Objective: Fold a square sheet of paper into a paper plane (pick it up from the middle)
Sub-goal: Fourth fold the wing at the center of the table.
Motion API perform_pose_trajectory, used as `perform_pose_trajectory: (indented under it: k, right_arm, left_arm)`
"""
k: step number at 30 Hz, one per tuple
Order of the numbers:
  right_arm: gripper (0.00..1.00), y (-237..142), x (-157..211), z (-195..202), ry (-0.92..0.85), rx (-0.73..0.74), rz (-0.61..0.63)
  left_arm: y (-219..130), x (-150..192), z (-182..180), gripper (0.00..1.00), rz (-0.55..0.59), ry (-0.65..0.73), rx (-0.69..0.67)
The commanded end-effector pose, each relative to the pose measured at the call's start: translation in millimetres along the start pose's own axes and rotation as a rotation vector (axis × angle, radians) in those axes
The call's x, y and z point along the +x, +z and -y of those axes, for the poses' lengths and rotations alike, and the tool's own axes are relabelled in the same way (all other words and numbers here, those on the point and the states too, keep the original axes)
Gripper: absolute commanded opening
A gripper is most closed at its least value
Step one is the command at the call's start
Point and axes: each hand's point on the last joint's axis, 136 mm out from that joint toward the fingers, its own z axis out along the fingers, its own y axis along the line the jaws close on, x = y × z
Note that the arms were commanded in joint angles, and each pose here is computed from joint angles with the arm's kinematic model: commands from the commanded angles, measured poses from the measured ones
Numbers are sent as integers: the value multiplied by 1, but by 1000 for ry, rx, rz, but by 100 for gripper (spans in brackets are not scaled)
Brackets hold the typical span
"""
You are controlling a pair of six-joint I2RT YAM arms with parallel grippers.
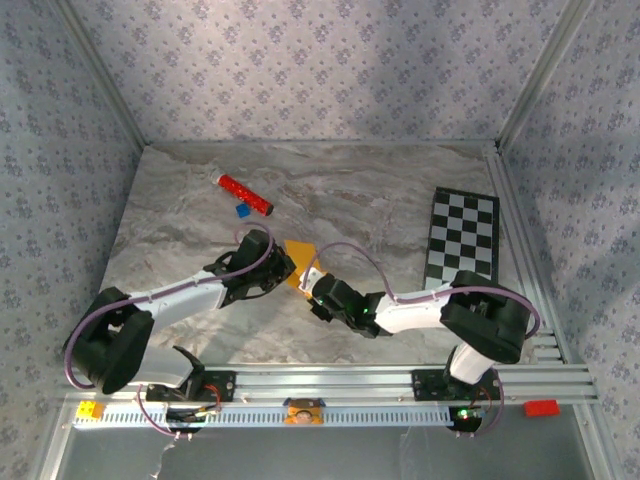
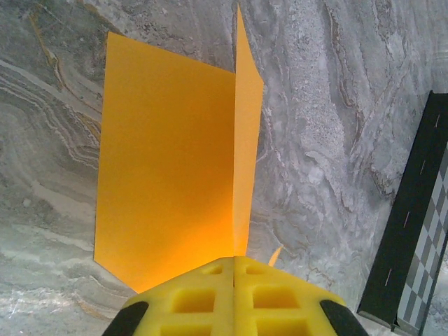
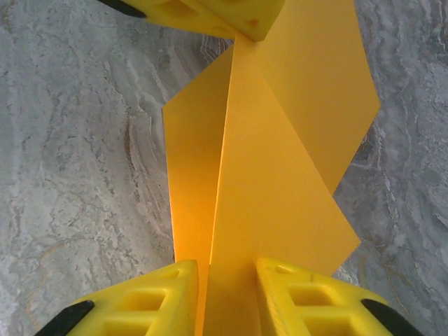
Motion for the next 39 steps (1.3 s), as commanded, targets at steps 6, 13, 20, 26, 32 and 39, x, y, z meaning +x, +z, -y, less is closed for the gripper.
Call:
perform_pose_trajectory:
  k: [6,13,20,26,32,39]
  right_arm:
    - [20,2,5,4,14,39,-4]
    - [11,2,8,4,36,38,-4]
    - [8,5,11,4,53,40,-14]
    - [7,5,10,6,82,39,-13]
    - [7,4,10,10,104,39,-5]
    - [8,0,7,13,123,37,21]
  left_arm:
    - [-4,-4,17,3,6,-1,33]
    - [0,-9,12,16,-9,-10,26]
    - [1,-17,9,45,-18,-12,22]
    - [6,-15,0,53,-42,-28,-5]
    - [11,-14,-1,55,-58,-32,-20]
    - [21,-16,1,48,-77,-40,-28]
